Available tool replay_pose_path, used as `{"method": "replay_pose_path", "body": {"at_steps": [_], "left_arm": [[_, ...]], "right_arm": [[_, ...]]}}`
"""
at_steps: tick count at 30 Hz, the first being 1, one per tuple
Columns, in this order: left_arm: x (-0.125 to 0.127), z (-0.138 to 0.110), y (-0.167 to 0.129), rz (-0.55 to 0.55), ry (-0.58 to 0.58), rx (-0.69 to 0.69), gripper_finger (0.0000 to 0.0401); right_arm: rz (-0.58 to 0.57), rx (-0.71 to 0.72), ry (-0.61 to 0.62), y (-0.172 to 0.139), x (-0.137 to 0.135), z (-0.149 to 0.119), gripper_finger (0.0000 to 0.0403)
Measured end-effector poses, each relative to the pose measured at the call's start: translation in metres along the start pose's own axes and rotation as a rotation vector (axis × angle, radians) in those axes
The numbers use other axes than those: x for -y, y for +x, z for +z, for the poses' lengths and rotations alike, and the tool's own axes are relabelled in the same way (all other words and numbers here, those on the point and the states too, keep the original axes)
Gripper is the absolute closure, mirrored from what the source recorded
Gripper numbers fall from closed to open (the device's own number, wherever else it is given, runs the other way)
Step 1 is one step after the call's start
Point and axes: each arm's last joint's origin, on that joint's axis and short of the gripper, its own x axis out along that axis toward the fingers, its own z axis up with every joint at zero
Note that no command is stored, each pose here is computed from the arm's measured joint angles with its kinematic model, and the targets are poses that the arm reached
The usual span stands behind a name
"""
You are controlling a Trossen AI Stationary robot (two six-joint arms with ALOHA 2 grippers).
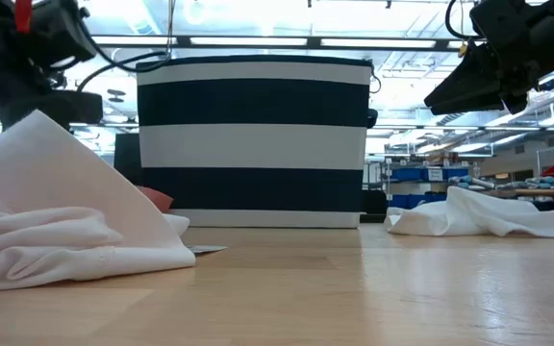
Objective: Sort clothes
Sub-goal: Put the pink underwear into the blue laundry bin
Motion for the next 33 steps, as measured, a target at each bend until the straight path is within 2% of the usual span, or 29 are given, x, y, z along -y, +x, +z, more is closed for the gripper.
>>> {"method": "replay_pose_path", "body": {"at_steps": [5,7,11,16,24,33], "left_arm": [[-0.007,-0.016,0.017,0.008,-0.054,-0.060,0.0277],[-0.009,-0.021,0.022,0.001,-0.079,-0.095,0.0300],[-0.009,-0.023,0.023,-0.029,-0.101,-0.119,0.0380],[0.000,-0.009,0.010,-0.084,-0.104,-0.069,0.0397],[0.020,0.036,-0.052,-0.184,-0.018,0.064,0.0400],[0.032,0.085,-0.146,-0.288,0.099,0.362,0.0401]], "right_arm": [[0.000,0.000,0.000,0.000,0.000,0.000,0.0252],[0.000,0.000,0.000,0.000,0.000,0.000,0.0252],[-0.003,0.001,0.000,0.000,0.000,0.000,0.0252],[-0.009,0.002,0.003,0.001,0.001,0.001,0.0252],[-0.009,0.001,0.002,0.001,0.001,0.001,0.0252],[-0.009,0.001,0.002,0.001,0.001,0.001,0.0252]]}}
